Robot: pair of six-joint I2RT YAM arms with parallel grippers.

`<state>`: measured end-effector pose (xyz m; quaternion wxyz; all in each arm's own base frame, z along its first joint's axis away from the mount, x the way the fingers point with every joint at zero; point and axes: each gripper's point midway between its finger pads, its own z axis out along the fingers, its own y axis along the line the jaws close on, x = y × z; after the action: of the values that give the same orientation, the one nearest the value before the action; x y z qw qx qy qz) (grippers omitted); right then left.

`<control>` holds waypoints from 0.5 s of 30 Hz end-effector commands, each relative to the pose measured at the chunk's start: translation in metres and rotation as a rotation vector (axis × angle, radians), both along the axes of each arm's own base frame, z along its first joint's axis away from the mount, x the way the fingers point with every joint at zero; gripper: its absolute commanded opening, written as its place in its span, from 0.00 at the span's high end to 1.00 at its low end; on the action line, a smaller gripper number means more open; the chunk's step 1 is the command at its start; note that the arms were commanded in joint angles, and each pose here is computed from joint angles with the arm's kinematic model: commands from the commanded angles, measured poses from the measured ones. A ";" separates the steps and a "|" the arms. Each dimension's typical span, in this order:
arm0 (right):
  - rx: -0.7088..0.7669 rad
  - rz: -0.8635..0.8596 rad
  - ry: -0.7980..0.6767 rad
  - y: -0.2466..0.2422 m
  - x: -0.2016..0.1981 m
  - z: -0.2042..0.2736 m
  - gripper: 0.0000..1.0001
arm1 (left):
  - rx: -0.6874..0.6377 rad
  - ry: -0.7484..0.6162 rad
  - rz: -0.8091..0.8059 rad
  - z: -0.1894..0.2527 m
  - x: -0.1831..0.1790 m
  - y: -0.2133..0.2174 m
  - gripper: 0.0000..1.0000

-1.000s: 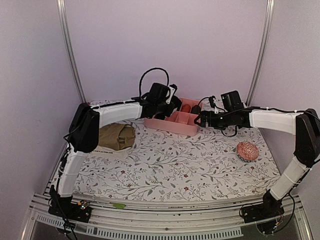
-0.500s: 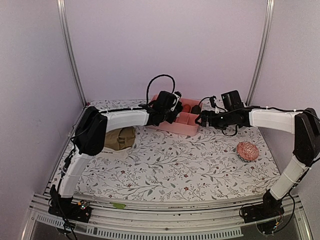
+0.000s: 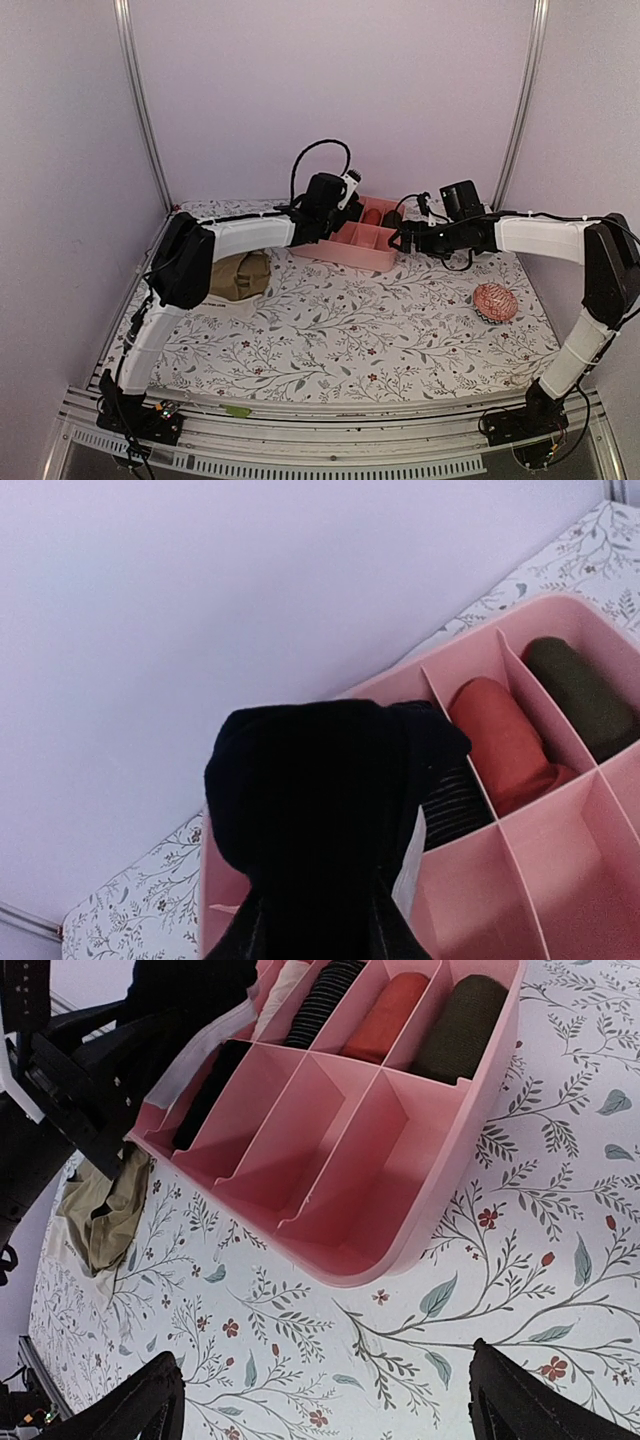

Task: Roll the underwear
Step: Move the bin to the storage box.

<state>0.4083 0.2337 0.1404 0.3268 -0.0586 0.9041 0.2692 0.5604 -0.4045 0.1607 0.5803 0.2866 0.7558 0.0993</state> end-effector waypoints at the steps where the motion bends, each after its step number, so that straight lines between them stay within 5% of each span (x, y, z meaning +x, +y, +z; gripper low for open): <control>1: 0.005 -0.004 -0.002 0.000 0.007 0.003 0.01 | 0.086 0.050 -0.064 -0.037 -0.027 -0.023 1.00; 8: 0.002 0.000 0.001 0.000 0.010 0.000 0.01 | 0.108 0.193 -0.099 -0.066 -0.052 -0.028 1.00; 15: 0.001 0.012 0.006 0.000 0.011 -0.002 0.01 | -0.009 0.479 -0.189 -0.092 -0.069 -0.039 1.00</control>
<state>0.4127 0.2323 0.1319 0.3191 -0.0564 0.9080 0.2658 0.5057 -0.4429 0.1017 0.4832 0.3687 0.7932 0.0372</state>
